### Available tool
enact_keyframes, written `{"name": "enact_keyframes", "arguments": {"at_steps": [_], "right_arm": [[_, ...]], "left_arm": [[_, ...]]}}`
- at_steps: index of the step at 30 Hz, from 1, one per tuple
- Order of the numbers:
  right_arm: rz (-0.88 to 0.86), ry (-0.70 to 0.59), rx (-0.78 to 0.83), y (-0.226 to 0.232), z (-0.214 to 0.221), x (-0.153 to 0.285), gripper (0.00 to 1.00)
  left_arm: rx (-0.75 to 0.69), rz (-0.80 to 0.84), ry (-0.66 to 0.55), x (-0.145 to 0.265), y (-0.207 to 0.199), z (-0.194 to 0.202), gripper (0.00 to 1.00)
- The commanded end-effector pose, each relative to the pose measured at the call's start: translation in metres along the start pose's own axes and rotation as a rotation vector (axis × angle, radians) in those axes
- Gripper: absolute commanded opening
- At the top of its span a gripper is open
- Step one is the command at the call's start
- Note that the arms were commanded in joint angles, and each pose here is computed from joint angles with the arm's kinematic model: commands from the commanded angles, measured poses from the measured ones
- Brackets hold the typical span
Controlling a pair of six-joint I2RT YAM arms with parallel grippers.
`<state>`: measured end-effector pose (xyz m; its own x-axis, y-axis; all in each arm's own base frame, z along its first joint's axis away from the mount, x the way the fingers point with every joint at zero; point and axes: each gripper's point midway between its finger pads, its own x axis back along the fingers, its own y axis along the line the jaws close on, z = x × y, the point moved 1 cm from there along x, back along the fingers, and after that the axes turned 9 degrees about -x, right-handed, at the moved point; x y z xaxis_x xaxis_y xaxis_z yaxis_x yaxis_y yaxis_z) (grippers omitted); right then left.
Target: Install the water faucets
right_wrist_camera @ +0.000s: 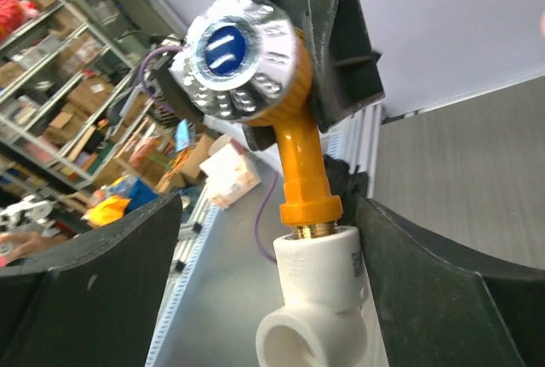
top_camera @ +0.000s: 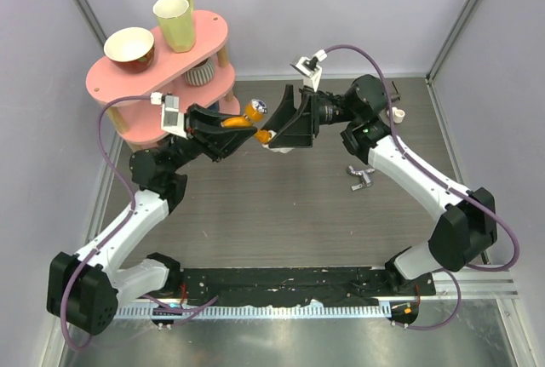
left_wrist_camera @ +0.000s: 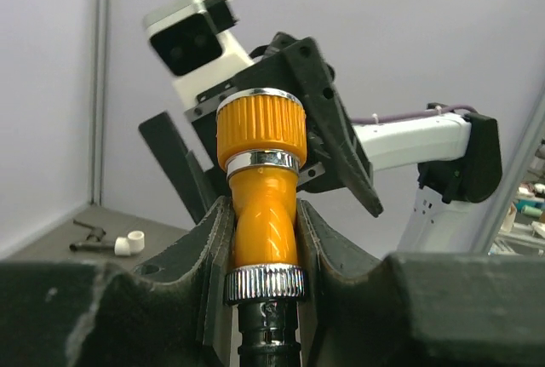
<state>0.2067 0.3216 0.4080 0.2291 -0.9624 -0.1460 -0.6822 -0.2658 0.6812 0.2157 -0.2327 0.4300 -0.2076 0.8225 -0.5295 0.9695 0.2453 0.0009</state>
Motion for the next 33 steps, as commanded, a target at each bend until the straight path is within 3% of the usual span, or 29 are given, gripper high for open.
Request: {"name": "enact_keyframes", "arguments": {"at_steps": [1,9,13,21,33], "right_arm": [[0.084,-0.074,0.164,0.014,-0.022,0.013,0.91],[0.522,-0.266,0.321,-0.029,-0.061,0.063,0.94],[0.714,-0.319,0.511,-0.031,-0.071,0.089,0.95],[0.804,-0.182,0.981,-0.024,-0.031,0.068,0.95],[1.018,0.092,1.219,-0.071,0.016,0.030,0.95]], "left_arm": [[0.093,-0.188,-0.031,0.003,0.027,-0.001,0.00],[0.278,-0.439,-0.011,0.014,0.057,0.007,0.00],[0.425,-0.607,-0.029,0.029,0.076,0.020,0.00],[0.599,-0.805,-0.007,0.043,0.095,0.039,0.00],[0.728,-0.824,-0.027,0.040,0.096,0.042,0.00]]}}
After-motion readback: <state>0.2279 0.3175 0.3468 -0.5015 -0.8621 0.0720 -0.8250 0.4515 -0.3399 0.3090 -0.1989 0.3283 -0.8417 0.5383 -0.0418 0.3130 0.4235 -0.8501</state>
